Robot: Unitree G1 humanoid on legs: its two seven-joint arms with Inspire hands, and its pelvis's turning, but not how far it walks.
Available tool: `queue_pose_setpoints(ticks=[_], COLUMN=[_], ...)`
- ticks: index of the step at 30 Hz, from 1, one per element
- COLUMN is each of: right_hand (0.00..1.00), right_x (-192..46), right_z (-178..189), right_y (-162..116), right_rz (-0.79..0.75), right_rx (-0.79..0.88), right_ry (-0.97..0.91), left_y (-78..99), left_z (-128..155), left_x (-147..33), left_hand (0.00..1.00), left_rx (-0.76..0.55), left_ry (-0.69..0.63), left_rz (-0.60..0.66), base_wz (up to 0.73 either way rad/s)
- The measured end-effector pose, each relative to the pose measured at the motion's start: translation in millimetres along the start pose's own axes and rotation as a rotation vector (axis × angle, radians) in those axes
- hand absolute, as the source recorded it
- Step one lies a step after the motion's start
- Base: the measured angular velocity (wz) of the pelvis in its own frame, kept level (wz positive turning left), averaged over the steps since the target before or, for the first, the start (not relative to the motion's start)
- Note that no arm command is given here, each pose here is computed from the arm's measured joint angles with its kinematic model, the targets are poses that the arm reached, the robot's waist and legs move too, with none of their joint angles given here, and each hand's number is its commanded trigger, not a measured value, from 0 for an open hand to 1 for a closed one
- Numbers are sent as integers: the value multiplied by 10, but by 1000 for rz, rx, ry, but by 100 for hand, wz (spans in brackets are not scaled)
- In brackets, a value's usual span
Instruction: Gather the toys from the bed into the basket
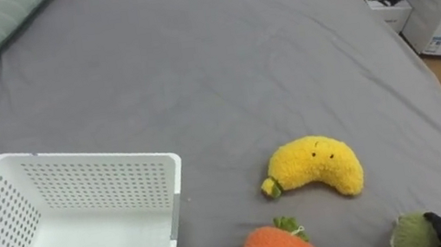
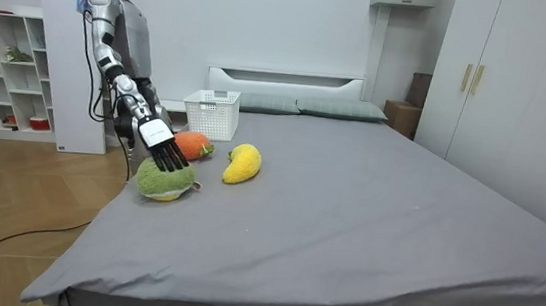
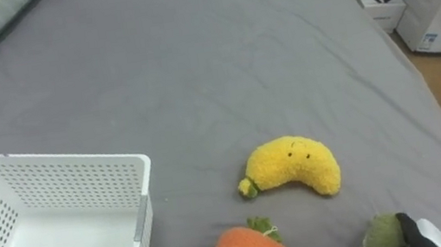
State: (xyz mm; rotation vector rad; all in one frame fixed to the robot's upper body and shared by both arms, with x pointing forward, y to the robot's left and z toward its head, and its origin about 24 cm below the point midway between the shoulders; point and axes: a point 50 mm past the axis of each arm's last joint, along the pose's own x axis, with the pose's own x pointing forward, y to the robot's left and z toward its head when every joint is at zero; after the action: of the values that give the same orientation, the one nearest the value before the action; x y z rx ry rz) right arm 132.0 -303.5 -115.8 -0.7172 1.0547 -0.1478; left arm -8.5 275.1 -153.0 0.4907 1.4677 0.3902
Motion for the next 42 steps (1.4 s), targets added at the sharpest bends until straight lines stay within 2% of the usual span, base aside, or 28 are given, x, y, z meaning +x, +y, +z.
queue_pose_setpoints(ticks=[6,15,22,26,31,36,42], right_hand=[100,100,100,100,100,100,100], right_x=[19,2,-1,-26,-142,-346,-605], right_z=[13,-123,-64,173,535,941,1220], right_y=[-68,-19,-51,-176,-359,-592,-872], right_rz=[-17,1,-23,-89,-184,-294,-439], right_rx=[-9,-19,-19,-88,-92,-58,-4], right_ry=[13,75,43,-60,-234,-423,-573], left_y=[-22,-30,-18,-12,3,11,34], left_z=[11,38,104,140,139,139,111], left_x=[4,8,10,8,9,5,2], left_hand=[0,0,0,0,0,0,0], left_rx=[18,14,7,4,13,5,-1], left_ry=[5,4,-25,-36,-39,-45,-43], left_rz=[-24,-51,-40,-38,-30,-22,0], base_wz=[6,1,0,-9,-8,-1,-1])
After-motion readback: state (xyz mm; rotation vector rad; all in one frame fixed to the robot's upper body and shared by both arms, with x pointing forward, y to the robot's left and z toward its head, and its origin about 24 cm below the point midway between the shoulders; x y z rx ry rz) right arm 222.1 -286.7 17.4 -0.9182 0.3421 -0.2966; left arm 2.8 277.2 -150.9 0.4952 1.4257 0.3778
